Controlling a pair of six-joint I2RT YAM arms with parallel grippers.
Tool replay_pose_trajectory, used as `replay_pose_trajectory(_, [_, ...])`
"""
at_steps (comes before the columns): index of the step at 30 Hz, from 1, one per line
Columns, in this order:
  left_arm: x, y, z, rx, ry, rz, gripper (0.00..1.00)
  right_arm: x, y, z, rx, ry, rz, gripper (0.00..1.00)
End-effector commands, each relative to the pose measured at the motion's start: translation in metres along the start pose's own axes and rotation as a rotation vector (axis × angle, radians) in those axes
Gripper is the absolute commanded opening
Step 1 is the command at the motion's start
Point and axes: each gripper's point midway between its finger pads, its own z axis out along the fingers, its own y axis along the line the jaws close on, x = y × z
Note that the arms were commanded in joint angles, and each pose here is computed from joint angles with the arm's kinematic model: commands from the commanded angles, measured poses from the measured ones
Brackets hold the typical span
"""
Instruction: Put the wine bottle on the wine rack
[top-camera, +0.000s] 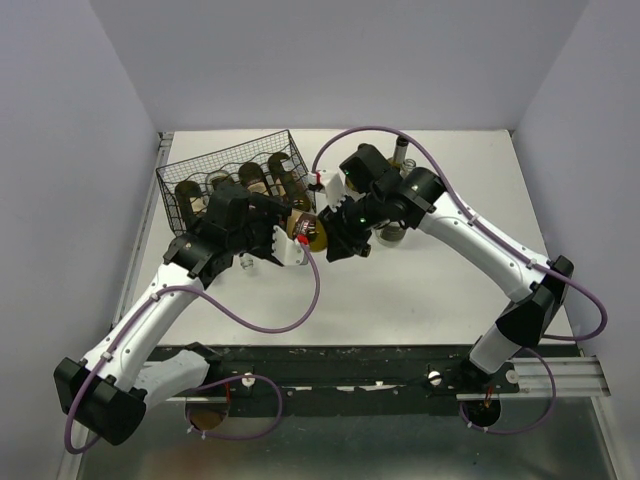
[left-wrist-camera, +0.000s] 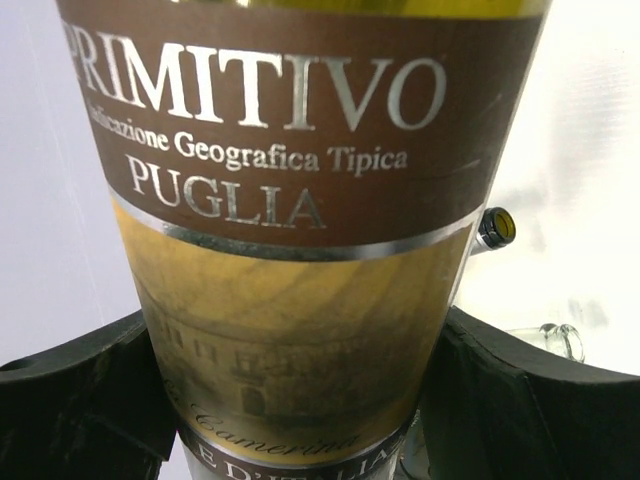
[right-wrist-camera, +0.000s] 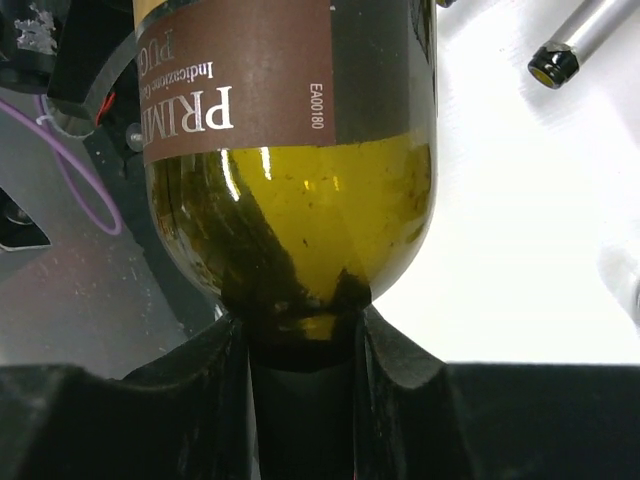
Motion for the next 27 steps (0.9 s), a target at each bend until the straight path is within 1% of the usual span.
replay_pose_trajectory(1, [-0.015, 0.057, -0.023, -0.210, -0.026, -0.001, 0.00, -0.004, -0.017, 0.003, 0.101, 0.002, 0.028, 0.01])
replay_pose_trajectory(2, [-0.015, 0.055, -0.023, -0.206, -0.024, 0.005, 0.09, -0.006, -0.018, 0.002, 0.112, -0.004, 0.025, 0.01])
replay_pose_trajectory(4, [-0.013, 0.053, -0.022, -0.209, -0.020, 0.003, 0.45, -0.011, -0.020, 0.000, 0.132, -0.029, 0.047, 0.01])
replay_pose_trajectory(5, [-0.012, 0.051, -0.022, -0.212, -0.019, 0.009, 0.98, -0.014, -0.021, -0.001, 0.143, -0.038, 0.047, 0.01])
replay_pose_trajectory(8, [-0.007, 0.044, -0.021, -0.211, 0.000, 0.007, 0.99, -0.027, -0.028, -0.008, 0.200, -0.096, 0.061, 0.01])
replay_pose_trajectory(11, [-0.002, 0.034, -0.023, -0.191, 0.027, 0.007, 0.99, -0.053, -0.045, -0.025, 0.326, -0.243, 0.126, 0.01])
replay_pose_trajectory(13, [-0.001, 0.029, -0.027, -0.194, 0.031, -0.009, 0.99, -0.069, -0.045, -0.036, 0.346, -0.336, 0.146, 0.01])
replay_pose_trajectory(14, [0.000, 0.026, -0.028, -0.194, 0.032, -0.014, 0.99, -0.075, -0.051, -0.042, 0.383, -0.375, 0.155, 0.01])
replay_pose_trajectory(17, [-0.002, 0.021, -0.036, -0.217, 0.021, -0.040, 0.99, -0.085, -0.056, -0.044, 0.406, -0.426, 0.182, 0.01])
replay_pose_trajectory(20, [-0.005, 0.021, -0.044, -0.260, 0.004, -0.107, 0.99, -0.090, -0.063, -0.036, 0.427, -0.437, 0.204, 0.01])
replay_pose_trajectory(22, [-0.008, 0.025, -0.051, -0.315, -0.013, -0.192, 0.99, -0.095, -0.069, -0.030, 0.444, -0.457, 0.231, 0.01])
replay_pose_trajectory(24, [-0.014, 0.039, -0.064, -0.425, -0.062, -0.358, 0.99, -0.101, -0.074, -0.025, 0.455, -0.489, 0.255, 0.01])
replay_pose_trajectory(26, [-0.025, 0.050, -0.080, -0.511, -0.150, -0.554, 0.99, -0.107, -0.077, -0.018, 0.449, -0.524, 0.278, 0.01])
replay_pose_trajectory(27, [-0.031, 0.054, -0.089, -0.544, -0.192, -0.625, 0.99, -0.111, -0.078, -0.014, 0.442, -0.539, 0.282, 0.01])
